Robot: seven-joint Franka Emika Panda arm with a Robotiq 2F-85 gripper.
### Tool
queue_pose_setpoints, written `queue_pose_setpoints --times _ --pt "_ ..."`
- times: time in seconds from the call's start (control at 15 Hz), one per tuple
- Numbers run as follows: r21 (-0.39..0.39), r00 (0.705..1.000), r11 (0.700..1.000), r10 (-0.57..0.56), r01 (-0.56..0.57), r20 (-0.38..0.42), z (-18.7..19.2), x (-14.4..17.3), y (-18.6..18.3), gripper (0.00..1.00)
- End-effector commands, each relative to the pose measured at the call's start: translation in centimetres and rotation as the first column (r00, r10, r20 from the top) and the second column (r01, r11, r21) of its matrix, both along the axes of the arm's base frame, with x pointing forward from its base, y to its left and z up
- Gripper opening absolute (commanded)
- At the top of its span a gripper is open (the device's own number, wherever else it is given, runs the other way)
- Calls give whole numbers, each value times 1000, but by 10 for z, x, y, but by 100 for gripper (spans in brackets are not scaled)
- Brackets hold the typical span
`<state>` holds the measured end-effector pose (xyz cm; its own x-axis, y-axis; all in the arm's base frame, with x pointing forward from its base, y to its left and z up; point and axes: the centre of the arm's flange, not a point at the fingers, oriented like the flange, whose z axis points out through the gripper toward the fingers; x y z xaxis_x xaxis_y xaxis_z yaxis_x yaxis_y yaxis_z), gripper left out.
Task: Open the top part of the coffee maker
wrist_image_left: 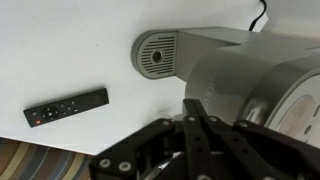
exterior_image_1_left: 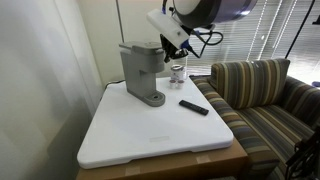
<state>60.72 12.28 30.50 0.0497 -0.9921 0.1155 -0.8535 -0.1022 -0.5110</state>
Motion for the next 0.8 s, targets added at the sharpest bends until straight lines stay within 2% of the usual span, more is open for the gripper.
queue_pose_setpoints --times 0.0,0.4,0.73 --pt "-24 998 1000 -18 20 61 -7 14 5 0" --pt "-48 994 999 -17 22 111 -10 21 9 0" --pt "-67 988 998 -2 13 154 6 22 9 0"
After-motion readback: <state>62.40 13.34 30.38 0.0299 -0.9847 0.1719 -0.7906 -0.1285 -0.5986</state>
